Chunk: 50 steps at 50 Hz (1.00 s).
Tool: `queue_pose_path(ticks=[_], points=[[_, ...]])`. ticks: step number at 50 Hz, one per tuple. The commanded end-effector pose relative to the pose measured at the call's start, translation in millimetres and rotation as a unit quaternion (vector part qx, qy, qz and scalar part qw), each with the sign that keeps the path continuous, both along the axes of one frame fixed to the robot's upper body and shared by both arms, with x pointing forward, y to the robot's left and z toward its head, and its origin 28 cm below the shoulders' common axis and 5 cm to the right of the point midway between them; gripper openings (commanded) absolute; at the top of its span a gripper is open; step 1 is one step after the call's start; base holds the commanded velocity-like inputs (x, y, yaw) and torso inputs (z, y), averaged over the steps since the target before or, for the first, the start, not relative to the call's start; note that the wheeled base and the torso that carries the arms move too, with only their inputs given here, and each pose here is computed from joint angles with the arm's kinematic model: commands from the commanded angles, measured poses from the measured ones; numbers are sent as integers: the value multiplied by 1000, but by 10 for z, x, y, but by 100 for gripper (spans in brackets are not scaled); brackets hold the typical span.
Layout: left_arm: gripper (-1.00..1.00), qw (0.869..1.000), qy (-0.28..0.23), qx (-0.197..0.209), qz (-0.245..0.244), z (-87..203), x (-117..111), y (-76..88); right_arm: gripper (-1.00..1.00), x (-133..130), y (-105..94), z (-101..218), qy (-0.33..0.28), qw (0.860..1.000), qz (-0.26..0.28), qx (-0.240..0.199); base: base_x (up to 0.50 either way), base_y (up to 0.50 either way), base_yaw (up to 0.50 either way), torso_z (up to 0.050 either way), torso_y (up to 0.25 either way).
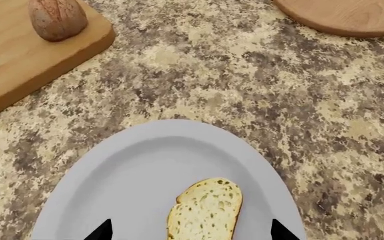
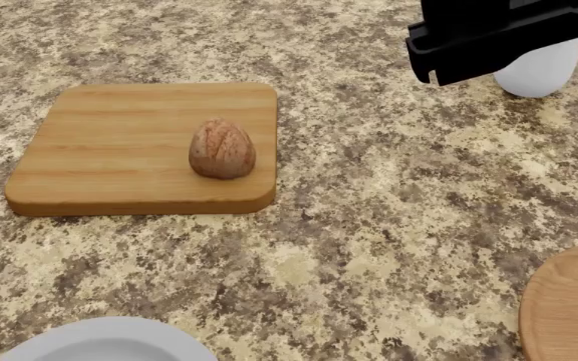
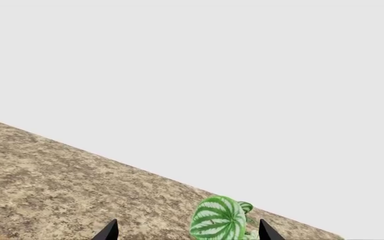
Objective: Place all breads on the cutting board.
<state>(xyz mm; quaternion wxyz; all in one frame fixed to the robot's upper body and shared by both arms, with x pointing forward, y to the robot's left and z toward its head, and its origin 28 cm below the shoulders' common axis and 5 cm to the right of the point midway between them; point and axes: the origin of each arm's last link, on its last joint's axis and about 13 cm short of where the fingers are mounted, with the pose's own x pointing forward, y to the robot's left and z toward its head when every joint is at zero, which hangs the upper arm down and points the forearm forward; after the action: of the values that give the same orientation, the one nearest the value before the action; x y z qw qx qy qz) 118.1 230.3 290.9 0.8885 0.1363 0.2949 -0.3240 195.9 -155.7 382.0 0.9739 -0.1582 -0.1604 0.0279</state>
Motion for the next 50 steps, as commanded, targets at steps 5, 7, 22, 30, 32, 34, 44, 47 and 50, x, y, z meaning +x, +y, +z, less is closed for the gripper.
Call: queue_pose_path(ticks=[5,7,22,30,32,34,44,47,50], points=[[100,1000,15,-8,7,-128,51,13,100,-3,-7,0,1,1000,0,0,0,0,0,0,0],[100,1000,17,-9,9,-139,55,16,100,-22,-13,10,1,1000,-1,-1,0,0,0,0,0],[100,999,28,-1,16,-234,144,27,100,6,-12,9,1,1000,-3,0,0,0,0,0,0],[100,999,39,-5,17,-301,163,21,100,8,-6,-2,2,1000,-3,0,0,0,0,0,0],[100,999,40,-5,18,-307,162,22,100,0,-8,3,1,1000,-3,1,0,0,0,0,0],[100,999,46,-7,17,-334,140,19,100,-16,-15,7,1,1000,-3,1,0,0,0,0,0],[100,998,63,-16,18,-399,101,12,100,-82,-56,18,0,1000,-4,2,0,0,0,0,0],[100,997,72,-17,19,-448,79,11,100,-86,-54,6,1,1000,-3,2,0,0,0,0,0],[100,997,78,-19,24,-478,71,23,100,-61,-44,-1,1,1000,-4,2,0,0,0,0,0]])
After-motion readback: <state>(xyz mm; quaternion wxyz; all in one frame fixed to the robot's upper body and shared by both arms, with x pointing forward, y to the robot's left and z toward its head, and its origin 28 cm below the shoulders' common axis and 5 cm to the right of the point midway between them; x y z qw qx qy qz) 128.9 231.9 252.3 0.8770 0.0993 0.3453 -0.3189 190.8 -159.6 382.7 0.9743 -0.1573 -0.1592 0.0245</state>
